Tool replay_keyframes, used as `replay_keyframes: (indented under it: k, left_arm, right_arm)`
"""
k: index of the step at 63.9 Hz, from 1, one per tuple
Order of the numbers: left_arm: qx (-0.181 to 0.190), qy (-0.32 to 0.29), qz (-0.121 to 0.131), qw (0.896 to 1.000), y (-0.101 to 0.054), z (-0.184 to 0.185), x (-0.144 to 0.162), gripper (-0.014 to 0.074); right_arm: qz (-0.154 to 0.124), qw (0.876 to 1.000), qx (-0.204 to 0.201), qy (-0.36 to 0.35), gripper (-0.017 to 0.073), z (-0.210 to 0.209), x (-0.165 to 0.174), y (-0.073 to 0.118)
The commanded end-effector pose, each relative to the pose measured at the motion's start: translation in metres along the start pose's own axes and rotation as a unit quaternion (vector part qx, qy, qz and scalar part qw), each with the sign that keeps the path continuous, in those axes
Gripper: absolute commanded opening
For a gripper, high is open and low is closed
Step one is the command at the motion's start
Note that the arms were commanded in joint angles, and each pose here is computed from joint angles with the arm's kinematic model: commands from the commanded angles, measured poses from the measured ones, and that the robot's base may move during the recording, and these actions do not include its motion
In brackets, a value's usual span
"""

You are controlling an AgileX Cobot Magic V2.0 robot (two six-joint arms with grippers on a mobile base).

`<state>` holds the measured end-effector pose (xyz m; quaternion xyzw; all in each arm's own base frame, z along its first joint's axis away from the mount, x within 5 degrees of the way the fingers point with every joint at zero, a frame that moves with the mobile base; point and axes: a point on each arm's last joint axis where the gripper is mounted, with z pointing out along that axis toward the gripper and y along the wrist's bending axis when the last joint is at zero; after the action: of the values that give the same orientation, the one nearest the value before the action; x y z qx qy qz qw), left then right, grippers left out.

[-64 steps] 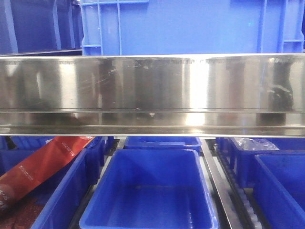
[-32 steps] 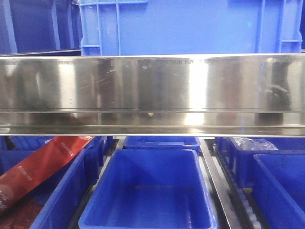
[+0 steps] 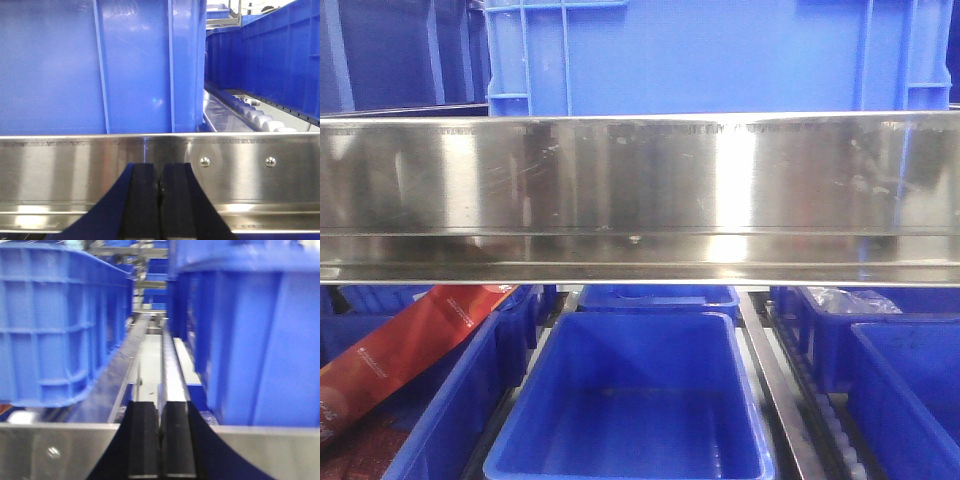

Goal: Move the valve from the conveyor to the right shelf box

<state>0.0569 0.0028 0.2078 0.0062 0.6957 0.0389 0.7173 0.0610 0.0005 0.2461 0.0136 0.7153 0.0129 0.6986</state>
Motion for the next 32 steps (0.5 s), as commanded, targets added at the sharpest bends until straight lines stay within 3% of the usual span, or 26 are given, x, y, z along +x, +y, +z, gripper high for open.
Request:
replay_keyframes:
  k: [1,19,32]
  left_arm:
    - [0.0,-0.014,-0.005,1.0,0.0,-0.001,-0.003,-0.0111]
    - [0.0,-0.014,-0.005,1.0,0.0,-0.001,-0.003,-0.0111]
    - [0.0,-0.014,-0.005,1.0,0.0,-0.001,-0.003,-0.0111]
  right_arm:
    - [0.003,1.0,0.012,-0.02,-0.0162,-0.002,0.01,-0.002]
    - [-0.004,1.0,0.016,-0.012,-0.0162,-0.004,0.041,-0.004]
    - [-0.004,1.0,0.017,-0.022,-0.0162,-0.004,0.039,-0.004]
